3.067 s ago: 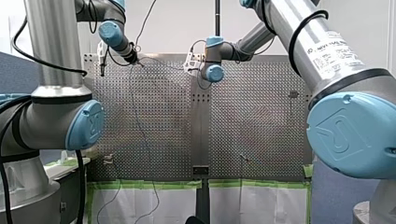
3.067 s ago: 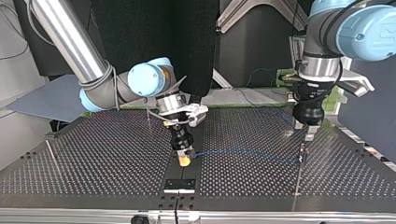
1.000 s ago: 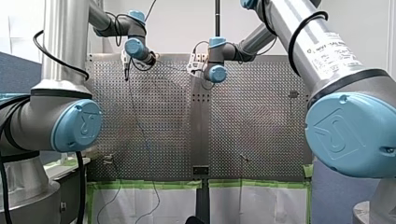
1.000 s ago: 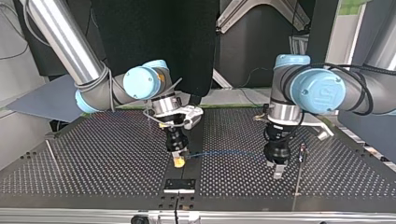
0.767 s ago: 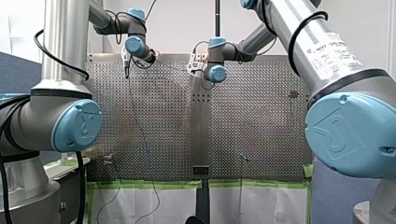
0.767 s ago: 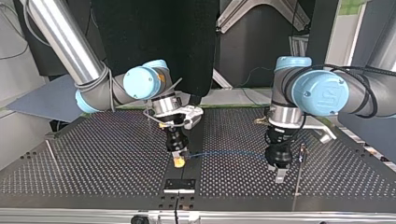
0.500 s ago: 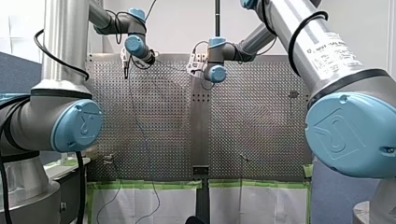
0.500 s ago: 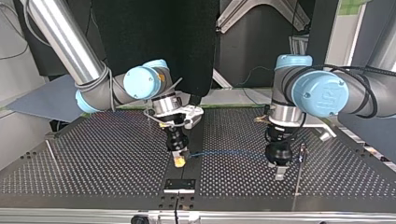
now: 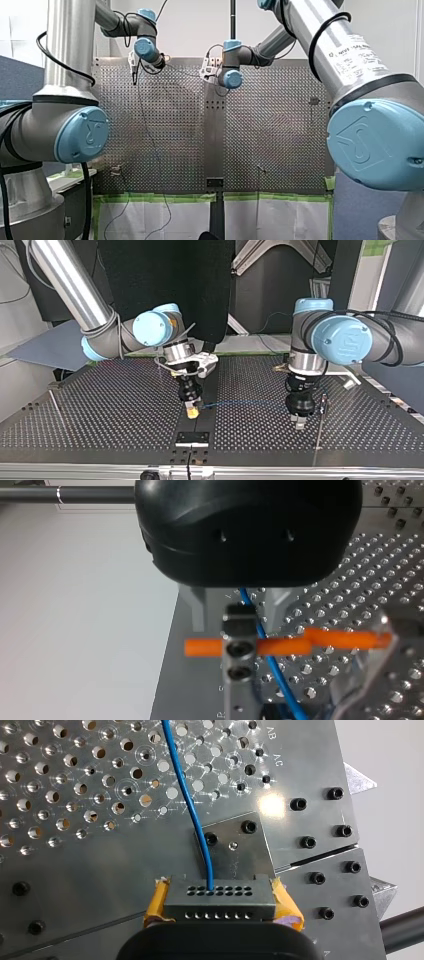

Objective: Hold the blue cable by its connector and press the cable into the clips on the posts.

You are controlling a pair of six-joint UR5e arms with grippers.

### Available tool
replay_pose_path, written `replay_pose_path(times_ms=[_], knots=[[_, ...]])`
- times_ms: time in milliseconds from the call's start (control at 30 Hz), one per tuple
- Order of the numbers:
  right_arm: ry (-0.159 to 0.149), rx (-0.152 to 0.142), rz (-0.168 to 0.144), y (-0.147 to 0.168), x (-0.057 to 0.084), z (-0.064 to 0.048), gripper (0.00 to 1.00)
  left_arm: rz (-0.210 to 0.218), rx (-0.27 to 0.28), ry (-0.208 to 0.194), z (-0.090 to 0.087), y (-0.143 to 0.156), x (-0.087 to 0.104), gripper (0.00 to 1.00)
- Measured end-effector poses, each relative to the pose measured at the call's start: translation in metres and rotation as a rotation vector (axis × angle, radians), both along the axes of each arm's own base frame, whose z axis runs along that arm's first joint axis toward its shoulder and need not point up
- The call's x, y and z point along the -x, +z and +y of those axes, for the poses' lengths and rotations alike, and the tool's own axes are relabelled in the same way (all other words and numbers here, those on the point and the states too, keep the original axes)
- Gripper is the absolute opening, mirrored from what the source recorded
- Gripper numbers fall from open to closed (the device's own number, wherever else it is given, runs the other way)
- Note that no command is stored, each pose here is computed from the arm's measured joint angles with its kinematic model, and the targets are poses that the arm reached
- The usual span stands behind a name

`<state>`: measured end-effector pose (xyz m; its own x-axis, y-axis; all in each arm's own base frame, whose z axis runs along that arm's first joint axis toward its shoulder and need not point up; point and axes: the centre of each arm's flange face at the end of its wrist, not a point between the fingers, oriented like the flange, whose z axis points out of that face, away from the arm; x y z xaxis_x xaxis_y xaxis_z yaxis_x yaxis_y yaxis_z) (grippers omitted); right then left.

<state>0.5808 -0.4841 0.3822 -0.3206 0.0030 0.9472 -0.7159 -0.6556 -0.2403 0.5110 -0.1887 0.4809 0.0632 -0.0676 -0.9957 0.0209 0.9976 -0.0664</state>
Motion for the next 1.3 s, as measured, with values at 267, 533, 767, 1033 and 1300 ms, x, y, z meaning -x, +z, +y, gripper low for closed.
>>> replay_pose_path(times_ms=[267,533,767,1033,1300], knots=[[0.0,-0.003,0.003,-0.001,0.0,0.0,0.0,0.005,-0.003,0.004,-0.004,-0.001,0.002,0.0],[-0.002,-0.007,0.006,-0.002,0.001,0.0,0.0,0.013,-0.002,0.008,-0.007,-0.002,0.005,0.0],[-0.005,-0.02,0.018,-0.011,0.004,0.001,0.0,0.029,-0.011,0.004,-0.012,-0.013,0.009,0.0],[-0.004,-0.056,0.049,-0.036,0.007,0.008,0.0,0.034,-0.02,-0.009,-0.019,-0.041,0.015,0.0],[-0.01,-0.088,0.099,-0.066,0.012,0.02,0.0,0.076,-0.031,-0.014,-0.031,-0.076,0.028,0.0]])
